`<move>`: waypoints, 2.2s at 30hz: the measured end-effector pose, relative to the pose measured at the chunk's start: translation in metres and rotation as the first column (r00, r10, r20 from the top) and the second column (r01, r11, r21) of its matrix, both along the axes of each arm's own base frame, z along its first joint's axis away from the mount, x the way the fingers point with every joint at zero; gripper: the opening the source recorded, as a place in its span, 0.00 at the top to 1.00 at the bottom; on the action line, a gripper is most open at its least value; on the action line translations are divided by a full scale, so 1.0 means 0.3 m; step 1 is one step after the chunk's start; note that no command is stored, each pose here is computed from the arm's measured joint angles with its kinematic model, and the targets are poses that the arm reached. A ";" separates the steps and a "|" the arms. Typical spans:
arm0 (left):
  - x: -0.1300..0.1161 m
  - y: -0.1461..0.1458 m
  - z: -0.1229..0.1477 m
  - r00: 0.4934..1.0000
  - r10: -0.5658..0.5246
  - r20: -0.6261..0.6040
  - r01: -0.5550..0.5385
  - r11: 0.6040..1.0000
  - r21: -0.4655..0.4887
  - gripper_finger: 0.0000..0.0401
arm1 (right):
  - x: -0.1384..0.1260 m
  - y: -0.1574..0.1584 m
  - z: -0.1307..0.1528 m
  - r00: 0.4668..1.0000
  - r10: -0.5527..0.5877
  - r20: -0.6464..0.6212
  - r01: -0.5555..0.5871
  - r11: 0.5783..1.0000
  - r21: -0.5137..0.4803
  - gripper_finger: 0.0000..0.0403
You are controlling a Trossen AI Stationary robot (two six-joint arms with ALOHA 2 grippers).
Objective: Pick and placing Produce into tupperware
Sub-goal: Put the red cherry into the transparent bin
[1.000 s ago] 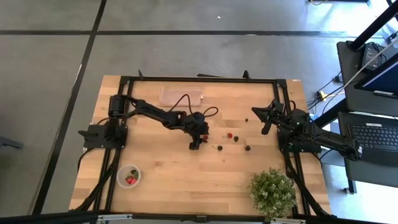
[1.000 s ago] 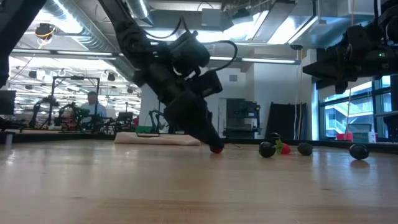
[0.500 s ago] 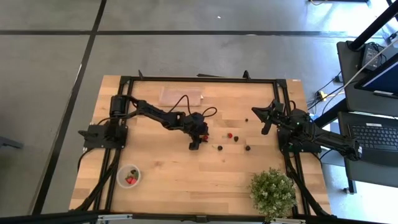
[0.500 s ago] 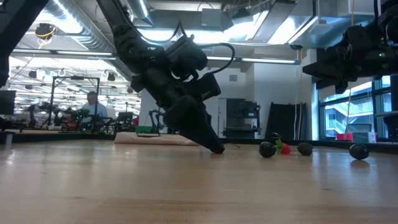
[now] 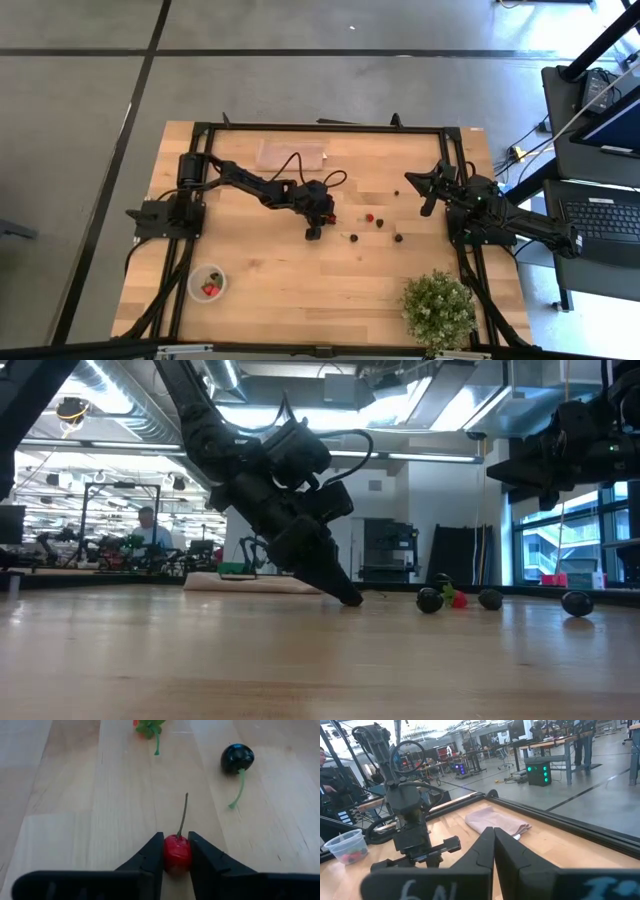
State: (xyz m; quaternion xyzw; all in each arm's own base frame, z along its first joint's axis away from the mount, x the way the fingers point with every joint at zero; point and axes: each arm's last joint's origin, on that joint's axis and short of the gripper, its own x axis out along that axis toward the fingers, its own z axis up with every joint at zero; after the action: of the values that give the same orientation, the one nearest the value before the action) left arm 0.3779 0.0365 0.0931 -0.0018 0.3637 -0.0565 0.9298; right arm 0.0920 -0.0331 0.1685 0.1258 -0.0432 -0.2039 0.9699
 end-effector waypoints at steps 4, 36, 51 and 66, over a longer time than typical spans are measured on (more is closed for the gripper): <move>0.000 0.000 0.001 1.000 0.006 0.000 -0.006 1.000 -0.011 0.84 | 0.000 0.000 0.000 1.000 0.000 0.000 0.000 1.000 0.000 0.97; -0.724 -0.171 0.745 0.968 0.166 -0.188 -0.219 0.924 -0.314 0.83 | 0.000 0.000 0.007 1.000 0.001 0.031 -0.001 1.000 0.015 0.97; -0.923 -0.339 0.708 0.621 0.219 -0.752 -0.666 0.654 -0.360 0.83 | -0.001 0.000 0.019 0.998 0.000 0.065 -0.001 1.000 0.002 0.97; -0.826 -0.511 0.595 0.375 0.281 -0.884 -0.733 0.673 -0.097 0.84 | -0.002 0.000 0.023 0.997 0.000 0.080 0.000 1.000 0.001 0.97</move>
State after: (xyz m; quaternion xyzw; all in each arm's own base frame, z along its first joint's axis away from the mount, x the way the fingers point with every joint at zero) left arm 0.1300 -0.1169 0.2716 -0.3732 0.6995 0.1642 0.5869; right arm 0.0916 -0.0330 0.1755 0.1343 -0.0817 -0.1985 0.9674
